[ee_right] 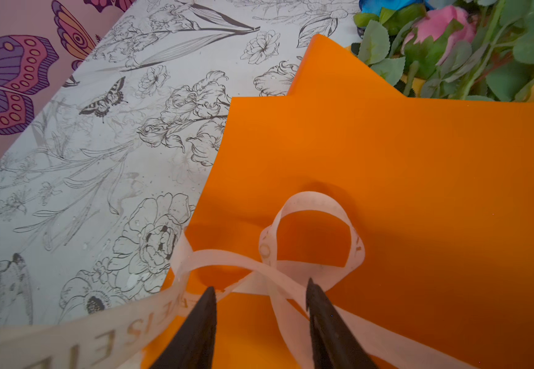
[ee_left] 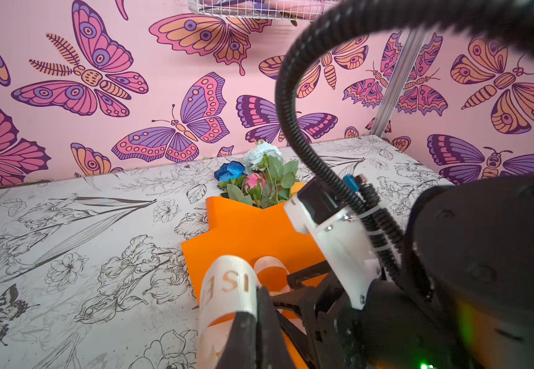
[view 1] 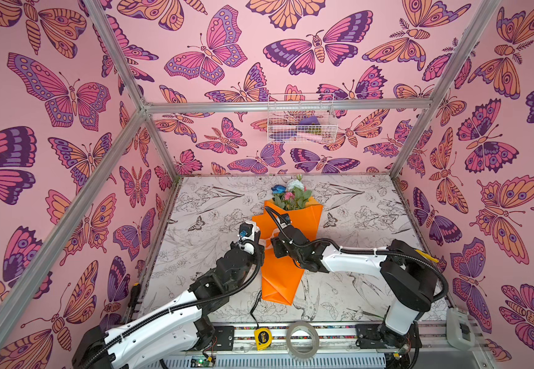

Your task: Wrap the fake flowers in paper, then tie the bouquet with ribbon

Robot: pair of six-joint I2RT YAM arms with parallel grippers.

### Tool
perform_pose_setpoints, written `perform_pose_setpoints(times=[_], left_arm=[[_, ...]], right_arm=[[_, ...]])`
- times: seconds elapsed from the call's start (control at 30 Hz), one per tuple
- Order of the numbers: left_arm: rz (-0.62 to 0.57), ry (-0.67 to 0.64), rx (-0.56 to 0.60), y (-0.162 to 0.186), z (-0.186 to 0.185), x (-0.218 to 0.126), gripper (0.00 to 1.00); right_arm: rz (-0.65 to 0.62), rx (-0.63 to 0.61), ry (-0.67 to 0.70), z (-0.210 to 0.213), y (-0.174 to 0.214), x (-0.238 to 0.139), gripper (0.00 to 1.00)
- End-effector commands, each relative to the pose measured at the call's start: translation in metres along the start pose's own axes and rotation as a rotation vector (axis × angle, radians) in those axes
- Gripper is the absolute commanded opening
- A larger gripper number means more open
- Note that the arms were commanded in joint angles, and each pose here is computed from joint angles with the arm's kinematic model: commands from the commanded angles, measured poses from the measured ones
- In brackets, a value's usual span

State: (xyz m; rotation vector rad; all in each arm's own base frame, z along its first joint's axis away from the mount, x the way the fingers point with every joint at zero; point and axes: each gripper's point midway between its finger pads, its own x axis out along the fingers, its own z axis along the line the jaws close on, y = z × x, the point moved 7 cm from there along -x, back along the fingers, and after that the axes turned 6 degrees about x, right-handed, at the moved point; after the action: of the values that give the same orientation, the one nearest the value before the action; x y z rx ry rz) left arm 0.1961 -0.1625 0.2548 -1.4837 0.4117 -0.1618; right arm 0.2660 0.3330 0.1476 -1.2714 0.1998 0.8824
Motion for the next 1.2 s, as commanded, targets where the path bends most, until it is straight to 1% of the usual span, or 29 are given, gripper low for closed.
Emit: perform_pose_setpoints(times=[0.0, 0.13, 0.2, 0.23, 0.27, 0.37, 0.43, 0.47, 0.63, 0.73, 0.93, 1.17], left_arm=[[0.017, 0.011, -0.010, 0.008, -0.001, -0.001, 0.00], [0.029, 0.017, -0.019, 0.015, 0.001, -0.004, 0.00], [0.035, 0.022, -0.027, 0.019, 0.001, -0.005, 0.00], [0.036, 0.025, -0.033, 0.021, 0.002, -0.006, 0.00], [0.039, 0.029, -0.038, 0.024, 0.002, -0.007, 0.00], [0.049, 0.024, -0.046, 0.029, 0.003, -0.008, 0.00], [0.057, 0.024, -0.048, 0.031, 0.003, -0.008, 0.00], [0.061, 0.027, -0.051, 0.032, 0.002, -0.008, 0.00], [0.064, 0.032, -0.058, 0.032, 0.002, -0.007, 0.00], [0.066, 0.032, -0.060, 0.033, 0.002, -0.008, 0.00], [0.067, 0.028, -0.064, 0.033, 0.003, -0.009, 0.00], [0.072, 0.032, -0.062, 0.034, 0.002, -0.008, 0.00]], right_arm=[[0.036, 0.053, -0.029, 0.001, 0.005, -0.014, 0.48], [0.055, 0.098, -0.046, 0.001, 0.003, -0.034, 0.48], [0.046, 0.123, -0.016, -0.003, -0.003, -0.044, 0.48], [0.042, 0.136, 0.024, -0.008, -0.003, -0.045, 0.49], [0.031, 0.161, 0.027, -0.010, -0.014, -0.055, 0.50], [0.084, 0.255, 0.022, -0.020, -0.027, -0.056, 0.50], [0.128, 0.293, -0.003, -0.021, -0.032, -0.051, 0.49], [0.155, 0.293, -0.017, -0.019, -0.035, -0.047, 0.48], [0.301, 0.207, 0.007, -0.007, -0.036, -0.018, 0.43], [0.364, 0.179, 0.005, -0.001, -0.034, -0.001, 0.42], [0.417, 0.144, 0.032, 0.002, -0.028, 0.027, 0.42], [0.454, 0.152, 0.044, -0.002, -0.018, 0.054, 0.43]])
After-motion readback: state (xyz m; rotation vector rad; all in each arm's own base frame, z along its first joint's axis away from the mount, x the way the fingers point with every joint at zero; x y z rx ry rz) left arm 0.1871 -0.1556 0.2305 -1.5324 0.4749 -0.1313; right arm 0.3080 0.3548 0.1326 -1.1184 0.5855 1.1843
